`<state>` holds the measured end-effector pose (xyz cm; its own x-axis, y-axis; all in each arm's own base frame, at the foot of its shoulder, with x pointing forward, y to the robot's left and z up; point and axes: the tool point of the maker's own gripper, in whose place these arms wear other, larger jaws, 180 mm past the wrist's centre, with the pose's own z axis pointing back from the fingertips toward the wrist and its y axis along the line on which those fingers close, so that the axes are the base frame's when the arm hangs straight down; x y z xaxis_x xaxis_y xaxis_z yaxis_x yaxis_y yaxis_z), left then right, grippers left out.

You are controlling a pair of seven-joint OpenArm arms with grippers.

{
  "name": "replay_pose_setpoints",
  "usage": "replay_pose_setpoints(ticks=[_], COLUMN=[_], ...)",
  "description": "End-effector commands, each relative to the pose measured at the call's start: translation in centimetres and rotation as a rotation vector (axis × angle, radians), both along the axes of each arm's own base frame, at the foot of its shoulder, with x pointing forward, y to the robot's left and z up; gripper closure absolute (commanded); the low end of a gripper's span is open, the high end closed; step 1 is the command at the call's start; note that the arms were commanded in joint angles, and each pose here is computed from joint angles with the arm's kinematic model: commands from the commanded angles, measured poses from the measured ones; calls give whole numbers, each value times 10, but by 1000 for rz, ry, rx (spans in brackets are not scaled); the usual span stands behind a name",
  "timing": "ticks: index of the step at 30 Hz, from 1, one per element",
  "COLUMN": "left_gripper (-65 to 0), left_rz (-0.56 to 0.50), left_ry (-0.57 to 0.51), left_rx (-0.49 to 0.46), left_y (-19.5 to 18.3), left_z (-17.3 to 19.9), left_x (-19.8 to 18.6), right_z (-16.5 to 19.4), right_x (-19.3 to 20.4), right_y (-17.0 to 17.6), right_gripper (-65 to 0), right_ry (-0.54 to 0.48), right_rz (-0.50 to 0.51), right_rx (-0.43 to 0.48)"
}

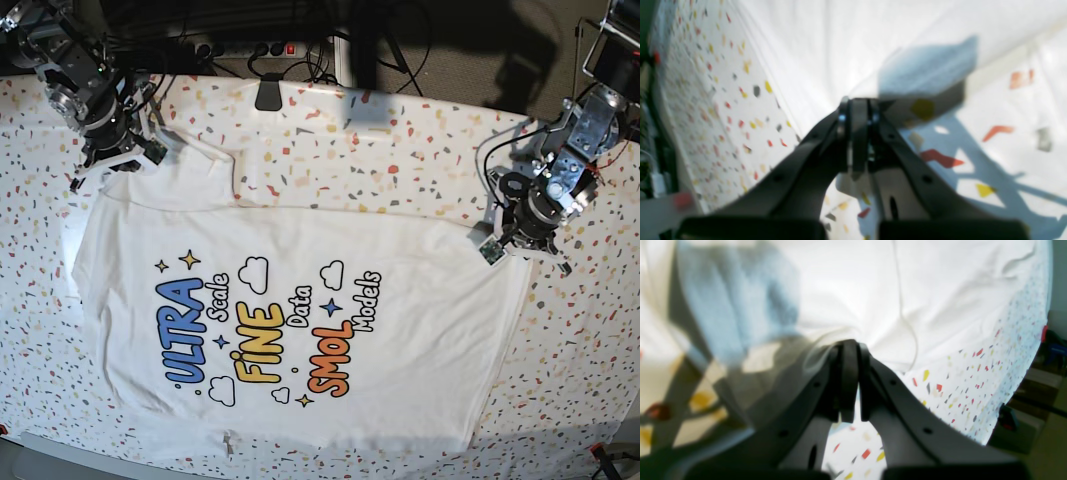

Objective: Fold the T-shirt properly
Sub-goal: 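Grasp the shirt's shoulder edges with both grippers and pull toward the robot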

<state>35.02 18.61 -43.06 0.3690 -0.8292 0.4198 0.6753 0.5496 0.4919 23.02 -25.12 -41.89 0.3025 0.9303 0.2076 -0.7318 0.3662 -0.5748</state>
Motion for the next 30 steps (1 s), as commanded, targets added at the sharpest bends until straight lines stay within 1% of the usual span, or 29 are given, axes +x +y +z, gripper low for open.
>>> replay_pose_setpoints(ticks=[1,4,7,11,15,19,22,26,30], left_gripper=[0,0,0,0,0,0,0,0,0], left_rz=[2,-23,-22,-34,10,65,85,92,126], left_ry=[-18,-38,-86,-94,-116,-133,-115,-71,-32], left_rx=[-4,-19,-53,-86,-113,-136,-164,-167,-180], left_y=[0,-14,-27,-40,-31,-17,-15,-15,-11], left_z=[12,22,33,39,48,58,57,48,39], left_x=[6,2,-4,-22,-33,-47,-64,-90,-112], right_z=[9,20,30,39,47,57,64,71,72], right_x=[2,-2,-7,-20,-37,-52,-63,-78,-98], right_y=[-1,2,-6,-23,-32,-38,-39,-43,-50], right_gripper=[0,0,0,0,0,0,0,0,0], right_ry=[-13,-51,-76,-81,-71,-72,-71,-71,-60], right_rz=[19,46,9,-42,-91,-110,-128,-172,-212], right_rx=[-9,-36,-45,-51,-13,-9,-2,4,14])
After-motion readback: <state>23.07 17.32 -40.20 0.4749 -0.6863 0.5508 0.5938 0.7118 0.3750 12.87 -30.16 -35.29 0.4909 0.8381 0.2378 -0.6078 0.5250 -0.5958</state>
